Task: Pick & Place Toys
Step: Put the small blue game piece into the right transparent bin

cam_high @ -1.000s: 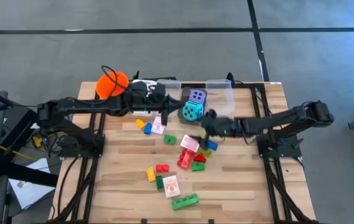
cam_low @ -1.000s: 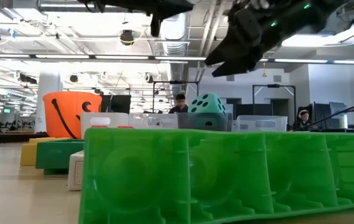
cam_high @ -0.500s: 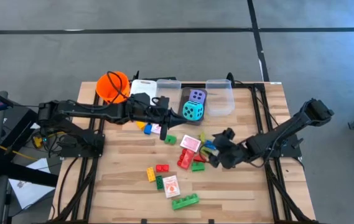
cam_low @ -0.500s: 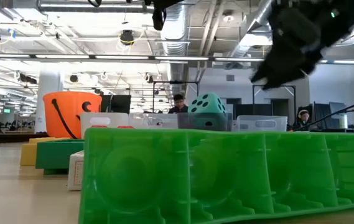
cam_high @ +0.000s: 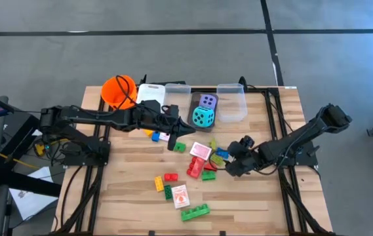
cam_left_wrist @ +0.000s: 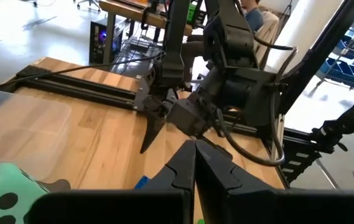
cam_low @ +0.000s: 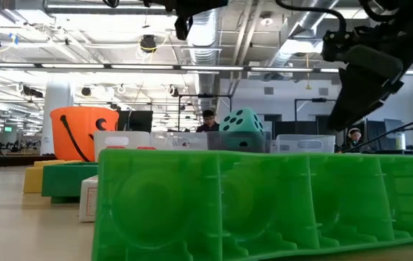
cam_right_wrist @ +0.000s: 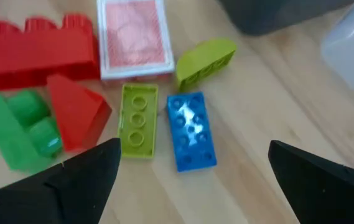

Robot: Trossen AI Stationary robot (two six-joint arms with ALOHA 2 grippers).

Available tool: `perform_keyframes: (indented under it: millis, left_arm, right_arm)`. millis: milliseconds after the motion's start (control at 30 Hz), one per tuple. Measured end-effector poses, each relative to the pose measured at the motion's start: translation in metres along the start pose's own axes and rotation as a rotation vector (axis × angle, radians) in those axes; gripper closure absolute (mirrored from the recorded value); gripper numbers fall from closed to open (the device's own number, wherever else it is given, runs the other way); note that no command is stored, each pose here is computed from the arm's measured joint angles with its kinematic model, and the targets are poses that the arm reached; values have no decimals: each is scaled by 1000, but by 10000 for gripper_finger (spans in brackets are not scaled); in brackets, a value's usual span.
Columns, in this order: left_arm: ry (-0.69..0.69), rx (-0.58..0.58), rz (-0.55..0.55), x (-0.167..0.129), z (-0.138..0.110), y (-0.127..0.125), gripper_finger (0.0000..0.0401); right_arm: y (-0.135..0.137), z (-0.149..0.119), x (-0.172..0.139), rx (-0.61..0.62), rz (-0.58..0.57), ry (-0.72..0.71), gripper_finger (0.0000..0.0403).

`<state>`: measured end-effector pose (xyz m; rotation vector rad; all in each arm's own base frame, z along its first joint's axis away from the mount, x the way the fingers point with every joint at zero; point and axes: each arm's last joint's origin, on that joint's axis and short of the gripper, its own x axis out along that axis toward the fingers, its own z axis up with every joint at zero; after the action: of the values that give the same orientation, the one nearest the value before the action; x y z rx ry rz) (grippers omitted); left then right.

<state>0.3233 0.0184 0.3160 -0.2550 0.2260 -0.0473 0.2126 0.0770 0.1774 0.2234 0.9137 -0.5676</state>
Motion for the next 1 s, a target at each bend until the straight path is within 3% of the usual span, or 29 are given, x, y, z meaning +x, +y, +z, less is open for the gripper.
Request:
perform_keyframes:
  millis: [200,533,767,1000]
  left_arm:
    - [0,-3,0,0,0,0,401]
    - [9,-4,-27,1,-2,-9,401]
    - [12,-1,-36,1,-3,-12,401]
    - [12,-1,-35,1,-3,-12,401]
  right_arm:
    - [-11,0,14,2,23,93,3]
    - [-22,-2,31,-8,83,118,3]
    - [-30,-14,38,-16,58,147,3]
    - [-32,-20,43,5,72,131,30]
